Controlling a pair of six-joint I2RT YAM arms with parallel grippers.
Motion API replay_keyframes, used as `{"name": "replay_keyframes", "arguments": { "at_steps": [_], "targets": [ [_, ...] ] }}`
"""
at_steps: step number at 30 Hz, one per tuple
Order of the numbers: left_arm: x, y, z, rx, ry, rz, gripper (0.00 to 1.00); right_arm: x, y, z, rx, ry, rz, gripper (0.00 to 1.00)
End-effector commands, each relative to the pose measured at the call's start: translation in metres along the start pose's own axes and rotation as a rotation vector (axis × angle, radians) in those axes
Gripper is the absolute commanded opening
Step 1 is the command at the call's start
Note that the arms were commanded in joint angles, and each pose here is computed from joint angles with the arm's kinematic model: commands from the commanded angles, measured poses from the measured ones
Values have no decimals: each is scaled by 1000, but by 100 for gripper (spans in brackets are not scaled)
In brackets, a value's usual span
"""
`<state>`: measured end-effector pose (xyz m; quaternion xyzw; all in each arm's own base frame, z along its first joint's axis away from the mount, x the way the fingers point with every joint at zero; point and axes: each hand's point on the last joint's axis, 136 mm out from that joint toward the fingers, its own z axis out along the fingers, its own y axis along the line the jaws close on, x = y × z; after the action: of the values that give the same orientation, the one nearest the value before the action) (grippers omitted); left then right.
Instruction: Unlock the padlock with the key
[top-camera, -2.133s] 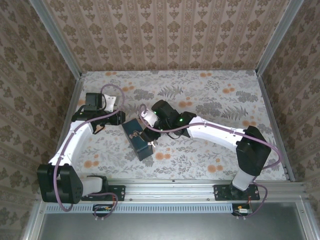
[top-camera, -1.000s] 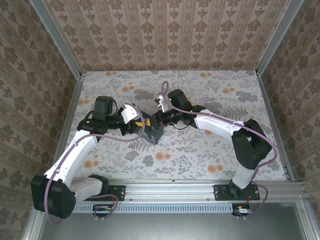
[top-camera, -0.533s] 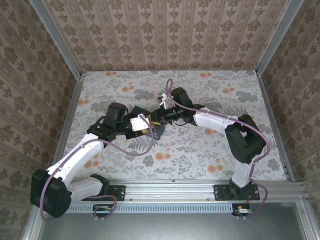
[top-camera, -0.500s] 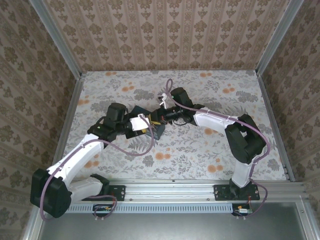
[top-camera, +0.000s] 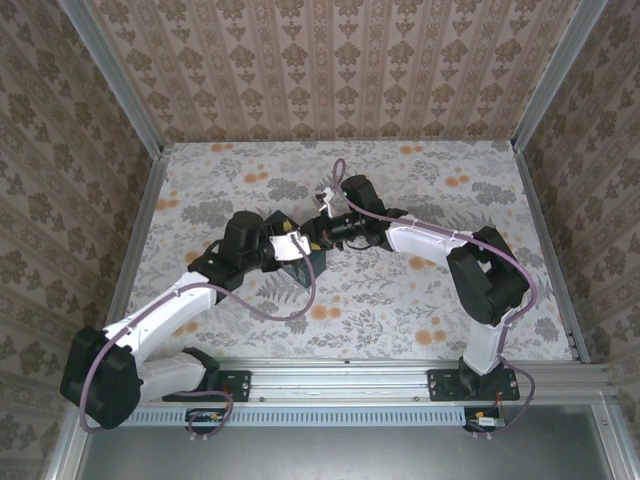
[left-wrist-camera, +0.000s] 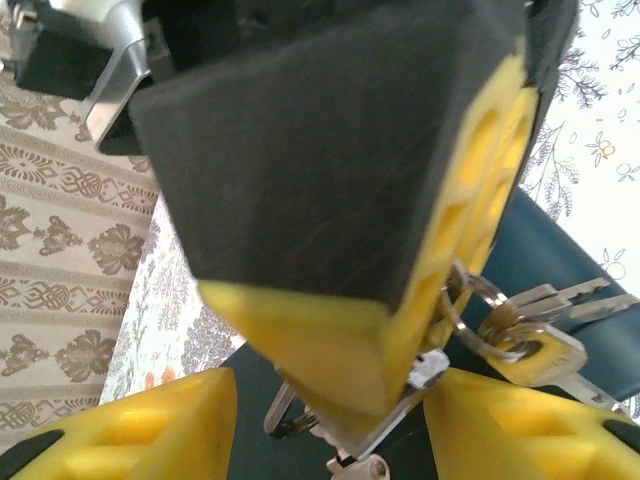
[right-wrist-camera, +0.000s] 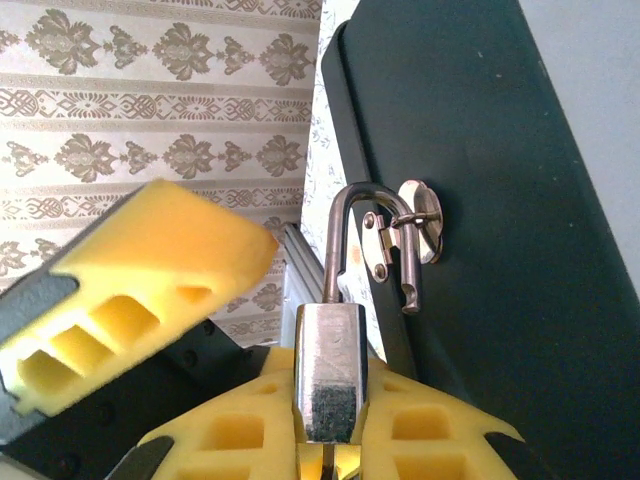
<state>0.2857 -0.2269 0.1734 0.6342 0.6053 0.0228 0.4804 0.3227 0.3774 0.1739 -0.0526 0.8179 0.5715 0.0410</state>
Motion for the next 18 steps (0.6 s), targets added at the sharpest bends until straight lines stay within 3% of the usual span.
{"name": "replay_keyframes", "arguments": {
  "at_steps": [1,6,11,18],
  "targets": [
    [-4,-1,-3,-26,-5,36,53,-6,24,-2,-81,0,-37,13],
    [1,-1,-5,-60,3,44,50,-7,25,-1,-96,9,-18,13],
    [3,-2,-1,-68,12,48,28,-6,22,3,-91,37,12,14],
    [6,-6,1,-56,20,41,11,-1,13,6,-66,86,76,26]
  ]
}}
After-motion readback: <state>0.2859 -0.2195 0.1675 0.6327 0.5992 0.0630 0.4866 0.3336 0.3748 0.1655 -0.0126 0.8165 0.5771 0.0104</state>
